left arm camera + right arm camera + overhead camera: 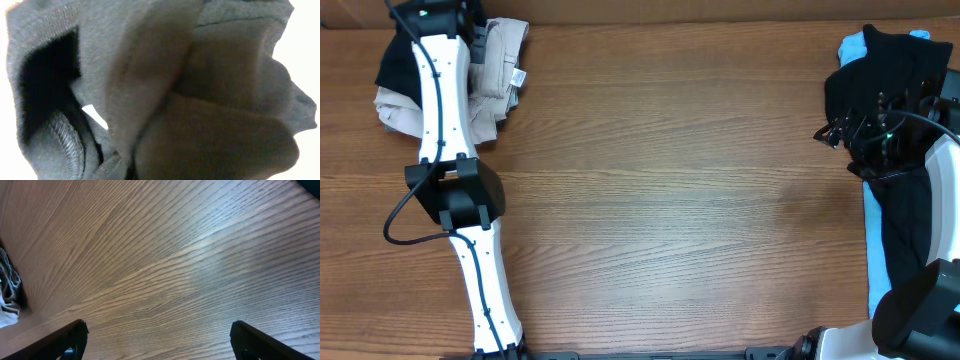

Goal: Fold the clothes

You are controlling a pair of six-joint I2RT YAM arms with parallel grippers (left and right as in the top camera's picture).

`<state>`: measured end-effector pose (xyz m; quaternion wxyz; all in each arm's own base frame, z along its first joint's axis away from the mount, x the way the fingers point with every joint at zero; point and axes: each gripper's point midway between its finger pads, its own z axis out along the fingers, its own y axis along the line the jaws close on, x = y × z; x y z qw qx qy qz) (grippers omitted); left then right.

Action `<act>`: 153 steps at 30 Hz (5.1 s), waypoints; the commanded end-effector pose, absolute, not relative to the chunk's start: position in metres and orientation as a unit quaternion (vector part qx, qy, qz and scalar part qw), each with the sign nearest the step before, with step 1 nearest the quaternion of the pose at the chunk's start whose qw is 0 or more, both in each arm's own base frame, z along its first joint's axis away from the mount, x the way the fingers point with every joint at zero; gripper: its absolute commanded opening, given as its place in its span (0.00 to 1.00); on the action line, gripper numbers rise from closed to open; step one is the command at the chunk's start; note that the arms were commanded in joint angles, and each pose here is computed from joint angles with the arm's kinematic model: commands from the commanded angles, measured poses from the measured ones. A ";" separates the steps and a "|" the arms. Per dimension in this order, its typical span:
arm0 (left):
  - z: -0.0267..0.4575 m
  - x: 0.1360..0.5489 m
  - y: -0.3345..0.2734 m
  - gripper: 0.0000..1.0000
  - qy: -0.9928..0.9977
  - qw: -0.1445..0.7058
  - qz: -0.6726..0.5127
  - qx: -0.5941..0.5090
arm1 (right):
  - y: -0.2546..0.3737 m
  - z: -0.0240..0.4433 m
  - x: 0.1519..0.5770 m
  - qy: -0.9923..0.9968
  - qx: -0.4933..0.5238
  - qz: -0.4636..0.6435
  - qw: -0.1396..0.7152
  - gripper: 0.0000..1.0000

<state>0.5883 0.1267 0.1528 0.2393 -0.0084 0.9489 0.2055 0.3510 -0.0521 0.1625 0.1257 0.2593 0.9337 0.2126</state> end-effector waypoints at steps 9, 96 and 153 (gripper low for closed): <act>0.184 0.588 0.083 1.00 0.951 0.286 0.093 -0.072 | -0.052 0.171 0.354 0.935 0.250 0.208 0.143 0.96; 0.485 0.369 0.106 1.00 0.861 0.493 0.086 -0.094 | 0.007 0.498 0.217 0.847 0.085 0.148 0.503 1.00; 0.458 0.353 0.102 1.00 0.891 0.438 0.076 -0.097 | 0.075 0.176 0.233 0.700 -0.087 0.192 0.682 1.00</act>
